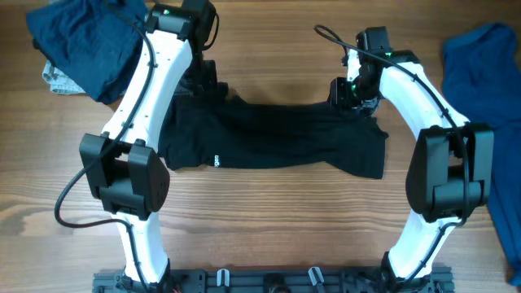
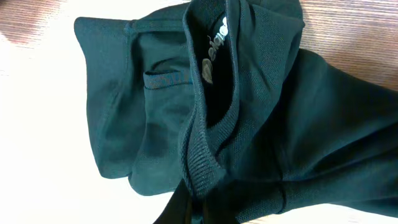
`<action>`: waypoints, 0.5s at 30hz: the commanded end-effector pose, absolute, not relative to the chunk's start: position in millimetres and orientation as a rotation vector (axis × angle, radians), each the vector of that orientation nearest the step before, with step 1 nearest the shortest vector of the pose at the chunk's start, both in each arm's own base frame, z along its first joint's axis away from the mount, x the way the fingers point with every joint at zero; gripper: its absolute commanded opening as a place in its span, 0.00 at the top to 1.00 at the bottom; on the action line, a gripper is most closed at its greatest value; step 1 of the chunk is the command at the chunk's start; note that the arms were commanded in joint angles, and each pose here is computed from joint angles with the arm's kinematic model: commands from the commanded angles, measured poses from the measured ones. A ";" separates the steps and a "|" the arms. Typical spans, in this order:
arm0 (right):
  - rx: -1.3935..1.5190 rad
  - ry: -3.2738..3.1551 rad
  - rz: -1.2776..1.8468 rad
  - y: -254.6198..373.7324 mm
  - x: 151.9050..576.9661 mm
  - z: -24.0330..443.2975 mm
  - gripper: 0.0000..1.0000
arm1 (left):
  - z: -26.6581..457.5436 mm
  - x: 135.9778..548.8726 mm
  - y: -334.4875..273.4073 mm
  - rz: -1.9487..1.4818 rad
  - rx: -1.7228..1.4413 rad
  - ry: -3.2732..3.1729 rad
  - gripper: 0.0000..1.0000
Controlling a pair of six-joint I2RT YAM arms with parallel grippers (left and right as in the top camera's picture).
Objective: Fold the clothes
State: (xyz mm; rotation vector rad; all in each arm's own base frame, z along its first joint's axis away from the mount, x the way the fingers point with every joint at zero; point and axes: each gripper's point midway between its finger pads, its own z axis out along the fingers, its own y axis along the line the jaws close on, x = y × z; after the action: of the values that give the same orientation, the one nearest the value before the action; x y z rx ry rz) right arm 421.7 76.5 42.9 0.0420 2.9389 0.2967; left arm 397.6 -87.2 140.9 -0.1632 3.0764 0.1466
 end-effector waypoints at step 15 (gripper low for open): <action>0.259 2.999 0.313 76.6 418.9 10.1 0.46 | 146.8 400.0 -82.3 0.159 -0.189 3.050 0.96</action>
State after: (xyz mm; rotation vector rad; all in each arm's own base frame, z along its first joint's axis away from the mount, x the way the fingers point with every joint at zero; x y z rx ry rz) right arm 421.3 76.5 18.6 0.2223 2.9822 0.3072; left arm 398.1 -87.4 140.9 -0.1633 3.0744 0.1449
